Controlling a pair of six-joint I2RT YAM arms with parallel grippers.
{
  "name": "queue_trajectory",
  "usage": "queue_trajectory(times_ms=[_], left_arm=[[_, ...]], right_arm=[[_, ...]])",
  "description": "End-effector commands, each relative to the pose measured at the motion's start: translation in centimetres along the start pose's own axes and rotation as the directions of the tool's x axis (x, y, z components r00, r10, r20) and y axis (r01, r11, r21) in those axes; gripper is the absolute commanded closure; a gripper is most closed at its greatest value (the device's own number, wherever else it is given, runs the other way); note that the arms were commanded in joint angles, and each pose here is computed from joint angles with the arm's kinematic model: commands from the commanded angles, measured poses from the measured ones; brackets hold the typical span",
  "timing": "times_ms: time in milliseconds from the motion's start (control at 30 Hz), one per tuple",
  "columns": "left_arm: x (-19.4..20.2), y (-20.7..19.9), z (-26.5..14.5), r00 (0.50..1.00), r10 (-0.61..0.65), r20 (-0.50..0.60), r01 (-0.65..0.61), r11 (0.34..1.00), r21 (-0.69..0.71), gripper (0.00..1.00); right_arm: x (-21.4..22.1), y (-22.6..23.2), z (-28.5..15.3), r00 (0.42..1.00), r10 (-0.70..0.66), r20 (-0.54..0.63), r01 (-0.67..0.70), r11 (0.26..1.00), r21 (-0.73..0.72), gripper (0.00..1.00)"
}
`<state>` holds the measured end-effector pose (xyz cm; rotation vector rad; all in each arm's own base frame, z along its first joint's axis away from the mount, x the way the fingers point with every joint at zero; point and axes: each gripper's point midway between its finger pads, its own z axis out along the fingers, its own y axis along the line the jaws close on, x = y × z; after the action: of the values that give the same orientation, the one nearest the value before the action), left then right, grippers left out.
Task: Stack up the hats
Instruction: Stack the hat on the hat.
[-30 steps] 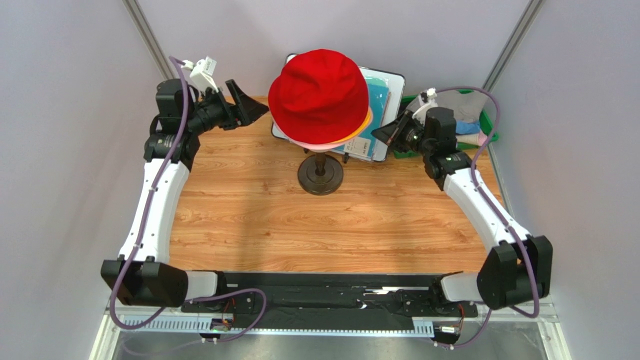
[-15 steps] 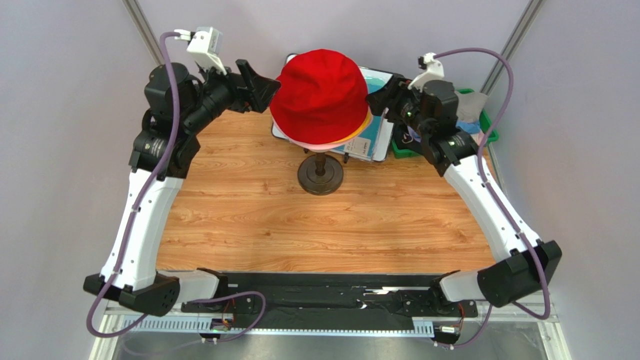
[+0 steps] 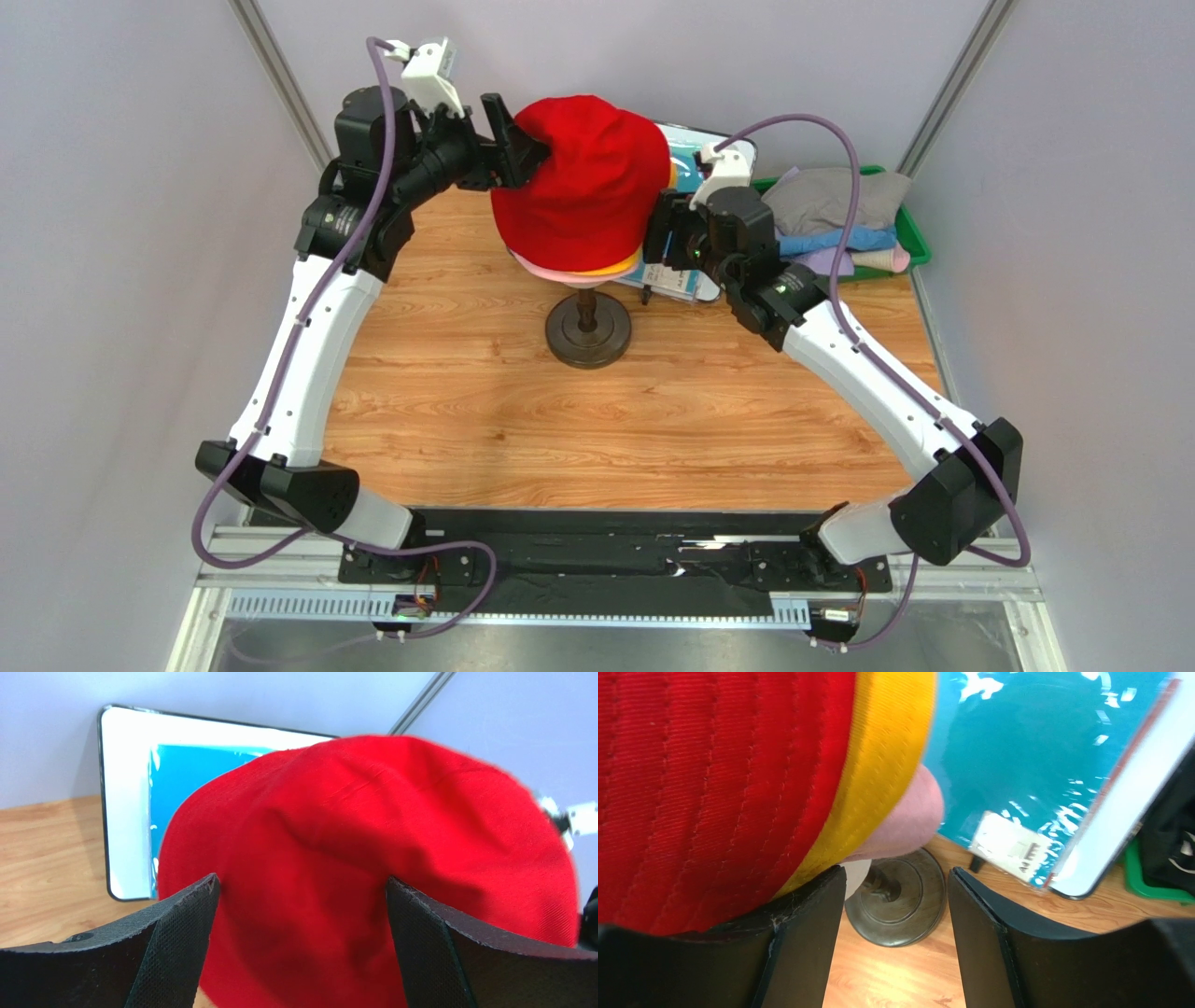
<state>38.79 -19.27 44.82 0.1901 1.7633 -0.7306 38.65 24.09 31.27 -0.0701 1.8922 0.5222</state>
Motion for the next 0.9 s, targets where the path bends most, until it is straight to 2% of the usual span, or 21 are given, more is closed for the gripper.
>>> queue_trajectory(times_ms=[0,100,267,367,400,433,467,533,567,633,667,767,867], left_arm=[[-2.3,-1.3,-0.5,0.998,0.016,0.063,-0.018,1.0,0.022,0.08],[-2.7,-0.4,-0.7,0.997,0.045,0.068,-0.043,0.998,-0.035,0.07],[-3.3,1.3,-2.6,0.994,0.086,0.073,-0.076,0.988,-0.133,0.05],[-4.7,0.9,-4.6,0.983,0.131,0.126,-0.11,0.981,-0.157,0.05],[-5.0,0.7,-5.0,0.981,0.14,0.138,-0.119,0.981,-0.155,0.05],[-5.7,0.1,-5.8,0.975,0.15,0.164,-0.127,0.981,-0.144,0.05],[-5.9,-0.4,-6.0,0.973,0.153,0.174,-0.132,0.983,-0.127,0.05],[-6.1,-1.7,-6.1,0.968,0.154,0.199,-0.141,0.987,-0.079,0.05],[-6.0,-2.4,-6.0,0.968,0.149,0.201,-0.143,0.989,-0.046,0.05],[-5.7,-3.5,-5.5,0.969,0.152,0.197,-0.153,0.988,-0.01,0.06],[-5.4,-4.0,-5.3,0.97,0.154,0.19,-0.159,0.987,0.01,0.05],[-4.3,-4.8,-4.1,0.979,0.136,0.153,-0.148,0.987,0.066,0.05],[-3.4,-4.6,-3.2,0.985,0.12,0.124,-0.13,0.988,0.078,0.06]], right_arm=[[-2.7,5.6,-2.3,0.996,-0.027,0.091,0.043,0.982,-0.186,0.37],[-2.0,6.2,-2.7,0.999,-0.004,0.052,0.015,0.979,-0.203,0.37],[-1.3,4.1,-4.7,1.0,-0.012,0.017,0.014,0.989,-0.146,0.35],[-3.3,1.8,-6.5,0.998,0.047,0.043,-0.04,0.988,-0.148,0.32],[-3.4,2.6,-7.3,0.998,0.062,0.02,-0.056,0.971,-0.234,0.32],[-4.8,1.8,-8.0,0.995,0.092,0.049,-0.077,0.966,-0.246,0.32],[-5.7,2.7,-8.8,0.993,0.105,0.055,-0.082,0.943,-0.323,0.3],[-7.6,2.3,-9.5,0.986,0.145,0.083,-0.103,0.919,-0.379,0.28],[-8.7,3.7,-10.2,0.978,0.193,0.074,-0.135,0.87,-0.473,0.28],[-9.9,4.2,-10.5,0.97,0.23,0.077,-0.153,0.828,-0.54,0.28],[-10.6,5.3,-10.8,0.966,0.25,0.067,-0.161,0.783,-0.6,0.29],[-12.1,7.0,-11.0,0.956,0.286,0.06,-0.162,0.689,-0.706,0.29],[-13.1,7.7,-10.8,0.951,0.298,0.078,-0.143,0.65,-0.747,0.3]])
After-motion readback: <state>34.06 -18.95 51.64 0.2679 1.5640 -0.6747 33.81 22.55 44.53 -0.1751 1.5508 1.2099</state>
